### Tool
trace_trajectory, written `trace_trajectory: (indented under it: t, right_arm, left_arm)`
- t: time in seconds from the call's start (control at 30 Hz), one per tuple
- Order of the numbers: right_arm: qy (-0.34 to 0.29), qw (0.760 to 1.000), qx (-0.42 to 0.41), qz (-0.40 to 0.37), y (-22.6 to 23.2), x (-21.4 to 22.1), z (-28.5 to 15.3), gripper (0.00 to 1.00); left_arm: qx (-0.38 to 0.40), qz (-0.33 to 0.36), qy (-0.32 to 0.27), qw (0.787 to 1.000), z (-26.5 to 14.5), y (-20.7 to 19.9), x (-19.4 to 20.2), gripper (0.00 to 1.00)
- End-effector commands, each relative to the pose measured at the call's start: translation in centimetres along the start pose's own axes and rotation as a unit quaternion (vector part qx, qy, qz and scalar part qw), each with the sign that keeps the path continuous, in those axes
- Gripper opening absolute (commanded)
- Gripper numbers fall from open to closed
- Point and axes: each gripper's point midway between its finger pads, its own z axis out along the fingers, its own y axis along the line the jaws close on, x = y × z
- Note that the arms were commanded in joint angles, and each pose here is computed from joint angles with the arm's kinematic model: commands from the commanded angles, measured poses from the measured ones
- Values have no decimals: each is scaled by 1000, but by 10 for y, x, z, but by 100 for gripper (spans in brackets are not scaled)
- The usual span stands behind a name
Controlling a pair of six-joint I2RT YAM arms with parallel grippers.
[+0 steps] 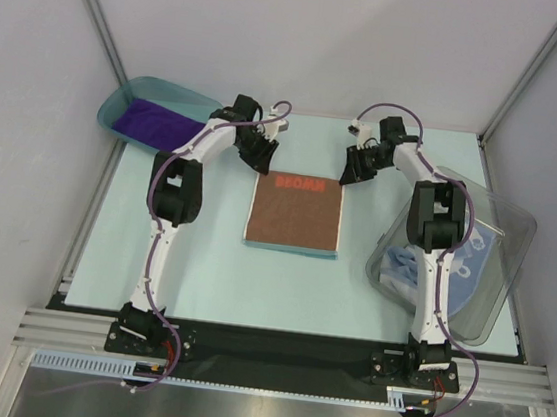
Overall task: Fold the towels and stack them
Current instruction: Fold the towel
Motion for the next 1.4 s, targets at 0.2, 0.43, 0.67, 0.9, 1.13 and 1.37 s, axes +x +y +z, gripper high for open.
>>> trace_trajectory:
  t: [0.2,0.43,0.67,0.9,1.13,1.37]
  right_arm:
    - [-9,1000,-14,-18,2,-14,-2,0]
    - [-53,997,20,-59,7,-38,-27,0]
    - [-117,985,48,-116,27,-64,-65,0]
    - [-145,979,57,-131,52,-55,-85,0]
    - [-133,979,65,-139,87,-32,-86,0]
    - [-134,980,74,-127,115,0,-91,0]
  left_arm:
    - [-1,29,3,1000,-6,5,-3,0]
    - [-24,28,-52,998,-38,2,-42,0]
    - [-52,49,-89,993,-79,-11,-64,0]
    - [-58,65,-89,992,-97,-30,-57,0]
    - [-72,77,-106,989,-129,-57,-37,0]
    - [-68,66,-102,990,-123,-83,-8,0]
